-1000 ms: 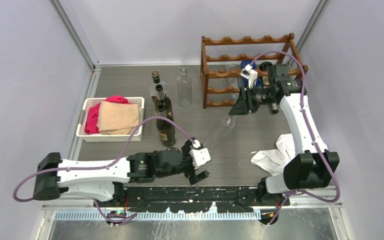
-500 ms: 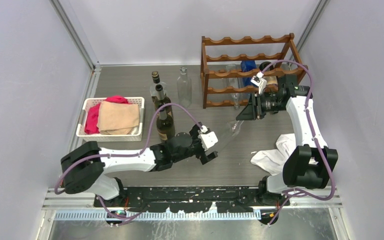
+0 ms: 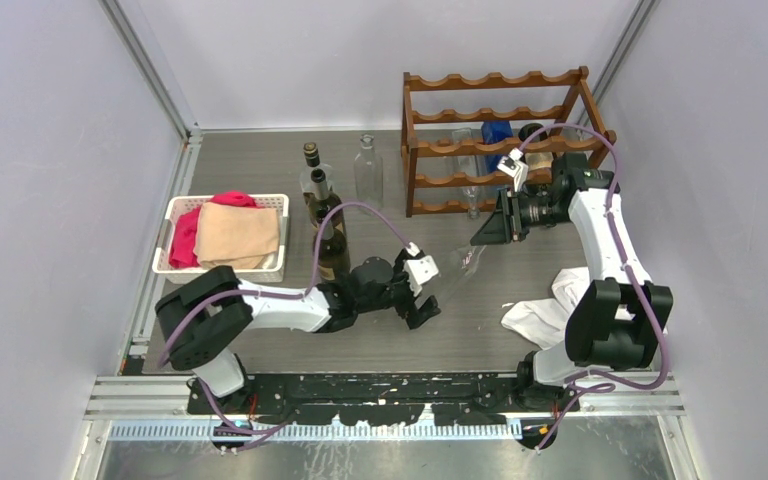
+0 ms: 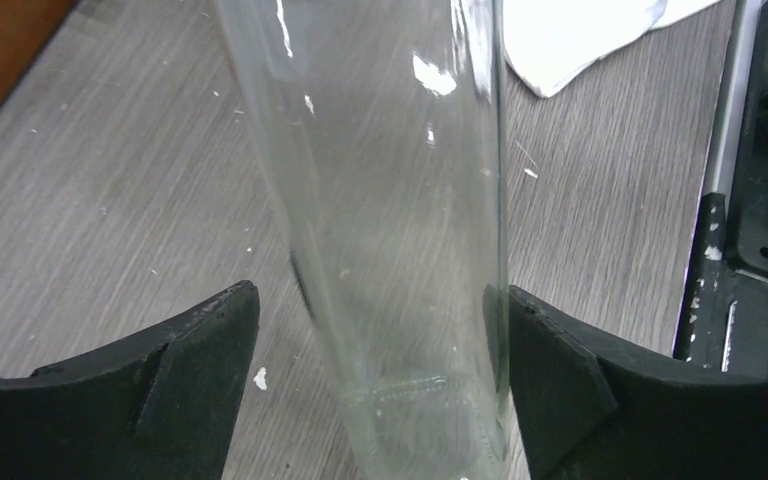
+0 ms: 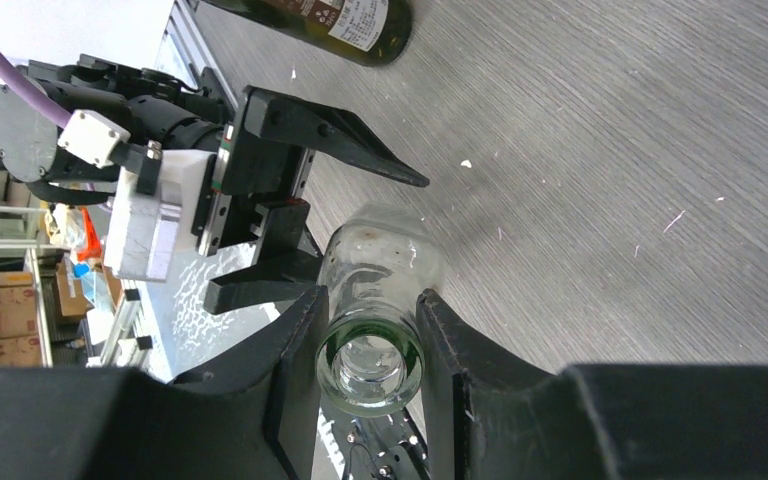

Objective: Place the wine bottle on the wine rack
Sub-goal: Pick up the wine bottle from the center of the board.

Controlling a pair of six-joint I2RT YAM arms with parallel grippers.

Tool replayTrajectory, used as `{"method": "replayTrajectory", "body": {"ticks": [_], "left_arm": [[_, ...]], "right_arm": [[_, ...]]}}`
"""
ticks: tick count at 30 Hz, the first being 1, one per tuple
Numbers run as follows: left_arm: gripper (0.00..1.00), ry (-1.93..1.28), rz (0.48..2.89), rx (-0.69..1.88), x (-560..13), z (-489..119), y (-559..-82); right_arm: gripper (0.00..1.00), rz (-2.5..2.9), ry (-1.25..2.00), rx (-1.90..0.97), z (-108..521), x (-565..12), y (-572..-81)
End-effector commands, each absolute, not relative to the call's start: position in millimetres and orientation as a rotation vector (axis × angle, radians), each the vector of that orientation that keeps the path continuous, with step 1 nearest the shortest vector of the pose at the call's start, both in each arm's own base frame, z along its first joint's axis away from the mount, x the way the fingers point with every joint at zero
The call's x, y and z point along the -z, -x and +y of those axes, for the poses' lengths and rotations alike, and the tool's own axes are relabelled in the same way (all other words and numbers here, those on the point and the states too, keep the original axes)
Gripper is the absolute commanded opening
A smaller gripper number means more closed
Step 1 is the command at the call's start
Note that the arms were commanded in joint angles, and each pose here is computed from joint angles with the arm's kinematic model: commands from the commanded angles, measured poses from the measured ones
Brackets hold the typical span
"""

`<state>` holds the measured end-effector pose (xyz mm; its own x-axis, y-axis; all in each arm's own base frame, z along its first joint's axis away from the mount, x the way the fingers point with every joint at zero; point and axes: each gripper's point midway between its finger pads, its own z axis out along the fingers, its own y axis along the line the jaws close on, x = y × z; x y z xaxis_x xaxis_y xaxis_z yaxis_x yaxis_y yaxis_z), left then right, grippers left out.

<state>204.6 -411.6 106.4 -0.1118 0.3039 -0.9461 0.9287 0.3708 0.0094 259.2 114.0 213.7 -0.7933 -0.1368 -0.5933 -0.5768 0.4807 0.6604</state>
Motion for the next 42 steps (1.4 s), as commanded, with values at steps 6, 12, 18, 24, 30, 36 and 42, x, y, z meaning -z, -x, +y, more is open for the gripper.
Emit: {"method": "replayTrajectory", "body": {"ticks": [6,12,18,24,30,36,42], "left_arm": [[0.43,-1.093,1.574,0.851,-126.1,-436.5,-210.1],[0.0,-1.194,1.558,0.788,-131.0,-425.7,-206.0],[0.0,-1.418,1.562,0.742,-133.1,-408.8,-187.1],[0.0,-1.544,1.501,0.668,-140.2,-395.1,-183.7],[0.0,-1.668,1.476,0.596,-136.4,-383.0,-181.5],[0.0,-1.699,1.482,0.551,-135.0,-379.0,-184.8],[0.0,-1.7,1.474,0.564,-138.0,-379.4,-183.0]], "right_arm": [[0.01,2.213,0.558,-1.384,122.5,-229.9,-254.2],[0.32,2.247,0.622,-1.315,116.5,-222.9,-250.1],[1.0,2.204,0.889,-1.23,107.6,-230.9,-230.9],[1.0,2.075,1.169,-0.987,94.9,-224.4,-217.3],[1.0,1.693,1.599,-0.847,97.1,-207.3,-176.0],[0.96,1.691,1.749,-1.026,112.2,-185.7,-141.0],[0.84,1.764,1.764,-0.847,114.8,-155.6,-161.2]]}}
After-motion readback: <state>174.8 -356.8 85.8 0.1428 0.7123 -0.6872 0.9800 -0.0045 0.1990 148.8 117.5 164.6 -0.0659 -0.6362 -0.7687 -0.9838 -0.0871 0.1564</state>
